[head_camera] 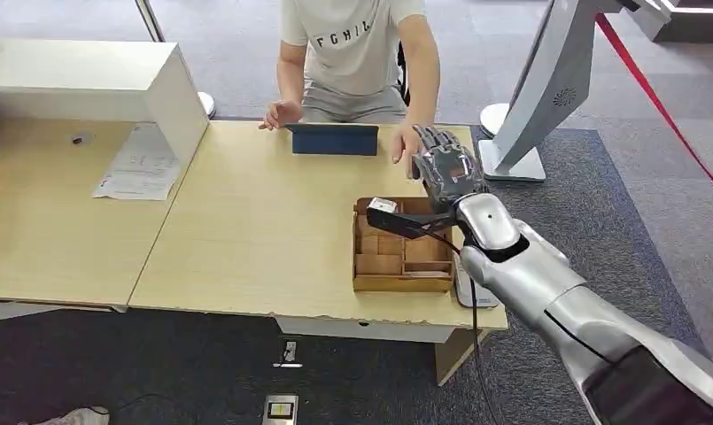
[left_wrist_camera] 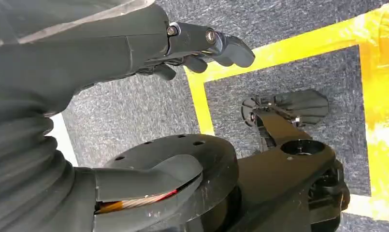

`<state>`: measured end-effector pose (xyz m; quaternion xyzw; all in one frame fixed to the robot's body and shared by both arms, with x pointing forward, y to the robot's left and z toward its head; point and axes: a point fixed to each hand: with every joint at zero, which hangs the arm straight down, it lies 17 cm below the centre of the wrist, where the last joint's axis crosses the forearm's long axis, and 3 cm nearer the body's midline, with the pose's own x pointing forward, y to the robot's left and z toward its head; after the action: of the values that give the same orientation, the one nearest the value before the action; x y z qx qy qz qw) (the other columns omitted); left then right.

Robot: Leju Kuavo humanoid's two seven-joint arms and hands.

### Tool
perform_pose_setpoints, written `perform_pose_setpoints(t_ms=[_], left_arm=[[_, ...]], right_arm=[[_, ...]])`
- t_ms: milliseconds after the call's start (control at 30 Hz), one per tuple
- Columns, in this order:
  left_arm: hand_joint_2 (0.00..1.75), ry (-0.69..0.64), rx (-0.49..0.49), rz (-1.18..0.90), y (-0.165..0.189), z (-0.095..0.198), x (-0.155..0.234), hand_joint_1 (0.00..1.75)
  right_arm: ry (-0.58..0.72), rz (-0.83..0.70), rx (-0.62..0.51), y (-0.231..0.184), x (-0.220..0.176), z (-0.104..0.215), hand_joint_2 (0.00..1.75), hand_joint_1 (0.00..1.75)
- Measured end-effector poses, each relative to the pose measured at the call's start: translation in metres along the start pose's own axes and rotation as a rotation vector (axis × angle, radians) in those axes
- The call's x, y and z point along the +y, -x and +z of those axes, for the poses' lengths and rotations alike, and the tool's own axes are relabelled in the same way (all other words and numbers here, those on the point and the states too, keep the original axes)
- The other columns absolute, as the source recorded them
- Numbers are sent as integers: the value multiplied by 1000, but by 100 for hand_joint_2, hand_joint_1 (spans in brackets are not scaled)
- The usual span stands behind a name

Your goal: Pass the card to the sensor for recognition and then transmit it.

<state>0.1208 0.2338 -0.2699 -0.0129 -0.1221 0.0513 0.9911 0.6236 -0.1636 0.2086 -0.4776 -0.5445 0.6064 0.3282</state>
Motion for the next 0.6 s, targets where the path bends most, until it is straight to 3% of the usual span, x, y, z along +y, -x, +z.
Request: perform_pose_setpoints(t_ms=[433, 467, 500, 533, 600], left_arm=[[175, 2, 0, -3, 1, 0, 0, 0], [175, 2, 1, -3, 1, 0, 0, 0], [175, 2, 1, -2, 1, 0, 0, 0], [175, 2, 2, -1, 1, 0, 0, 0], [175, 0, 5, 1, 2, 0, 0, 0]], right_arm=[[-27, 7, 22, 7, 8, -2, 175, 175], [-28, 7, 23, 8, 9, -2, 175, 154], [-29, 8, 21, 7, 9, -2, 175, 0], [-32, 9, 19, 7, 10, -2, 0, 0], [-27, 16, 12, 6, 11, -2, 0, 0]])
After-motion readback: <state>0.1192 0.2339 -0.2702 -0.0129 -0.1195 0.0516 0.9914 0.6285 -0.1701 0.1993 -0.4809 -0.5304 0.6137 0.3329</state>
